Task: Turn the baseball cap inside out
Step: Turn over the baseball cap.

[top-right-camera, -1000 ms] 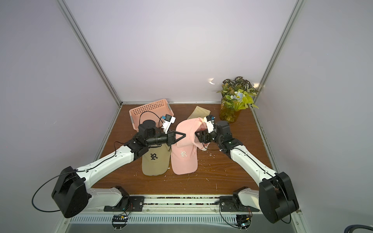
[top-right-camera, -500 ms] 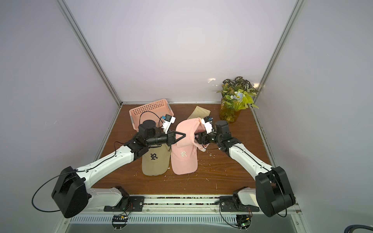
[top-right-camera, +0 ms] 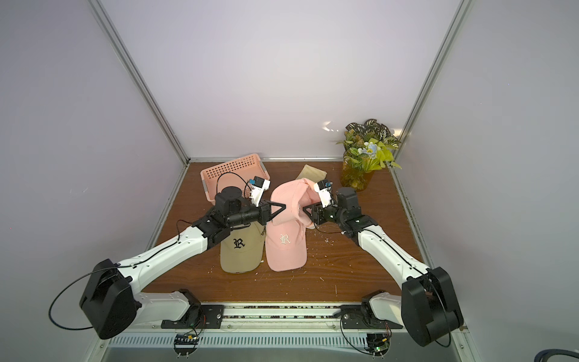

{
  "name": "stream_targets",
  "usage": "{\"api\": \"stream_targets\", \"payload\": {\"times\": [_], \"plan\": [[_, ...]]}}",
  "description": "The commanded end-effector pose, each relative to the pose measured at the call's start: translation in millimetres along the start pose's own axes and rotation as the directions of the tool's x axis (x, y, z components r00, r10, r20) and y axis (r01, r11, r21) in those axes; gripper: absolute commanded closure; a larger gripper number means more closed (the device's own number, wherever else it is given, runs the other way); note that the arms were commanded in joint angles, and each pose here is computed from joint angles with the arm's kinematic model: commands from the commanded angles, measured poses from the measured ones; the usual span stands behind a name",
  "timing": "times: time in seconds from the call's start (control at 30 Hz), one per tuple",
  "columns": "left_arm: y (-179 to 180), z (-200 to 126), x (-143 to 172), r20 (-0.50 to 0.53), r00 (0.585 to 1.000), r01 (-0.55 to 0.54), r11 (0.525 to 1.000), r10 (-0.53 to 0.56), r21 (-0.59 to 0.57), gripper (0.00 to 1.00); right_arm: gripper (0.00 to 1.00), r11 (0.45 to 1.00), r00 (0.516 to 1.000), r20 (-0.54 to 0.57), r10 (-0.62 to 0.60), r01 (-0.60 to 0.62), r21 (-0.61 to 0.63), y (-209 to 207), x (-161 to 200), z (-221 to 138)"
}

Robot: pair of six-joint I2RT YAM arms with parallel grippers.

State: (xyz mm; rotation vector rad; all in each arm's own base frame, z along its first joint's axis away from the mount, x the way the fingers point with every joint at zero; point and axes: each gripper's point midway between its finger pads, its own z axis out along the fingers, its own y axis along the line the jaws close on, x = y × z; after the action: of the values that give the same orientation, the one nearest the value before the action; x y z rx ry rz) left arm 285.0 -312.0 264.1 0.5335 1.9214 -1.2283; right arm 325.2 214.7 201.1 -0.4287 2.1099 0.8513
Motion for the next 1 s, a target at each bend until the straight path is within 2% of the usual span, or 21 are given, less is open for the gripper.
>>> {"api": "stream_targets", "payload": {"times": [0.0,0.2,0.33,0.43,0.63,0.77,0.97], "plan": [[-31,8,-6,-0.004,1.000,-0.026,0.988,0.027,0.152,1.00,0.51,0.984,0.998,0.045,0.035,-0.042,0.172,-25,-4,-11],[-38,36,15,-0.079,0.996,0.060,0.975,-0.044,0.214,1.00,0.41,0.948,0.992,0.060,0.115,-0.128,0.293,-53,20,-19],[-19,61,37,-0.145,0.979,0.161,0.977,-0.141,0.137,1.00,0.36,0.899,0.976,0.059,0.209,-0.215,0.382,-75,45,-24],[-4,75,53,-0.182,0.967,0.192,0.979,-0.177,0.067,1.00,0.35,0.860,0.965,0.050,0.259,-0.254,0.443,-91,67,-25],[22,87,70,-0.220,0.956,0.183,0.980,-0.195,-0.071,1.00,0.34,0.821,0.946,0.010,0.325,-0.288,0.493,-110,99,-16],[39,92,81,-0.258,0.945,0.166,0.973,-0.203,-0.158,1.00,0.35,0.830,0.937,-0.040,0.348,-0.288,0.478,-112,112,-1],[47,97,89,-0.283,0.939,0.142,0.970,-0.195,-0.198,1.00,0.38,0.838,0.928,-0.090,0.361,-0.281,0.468,-116,121,15]]}}
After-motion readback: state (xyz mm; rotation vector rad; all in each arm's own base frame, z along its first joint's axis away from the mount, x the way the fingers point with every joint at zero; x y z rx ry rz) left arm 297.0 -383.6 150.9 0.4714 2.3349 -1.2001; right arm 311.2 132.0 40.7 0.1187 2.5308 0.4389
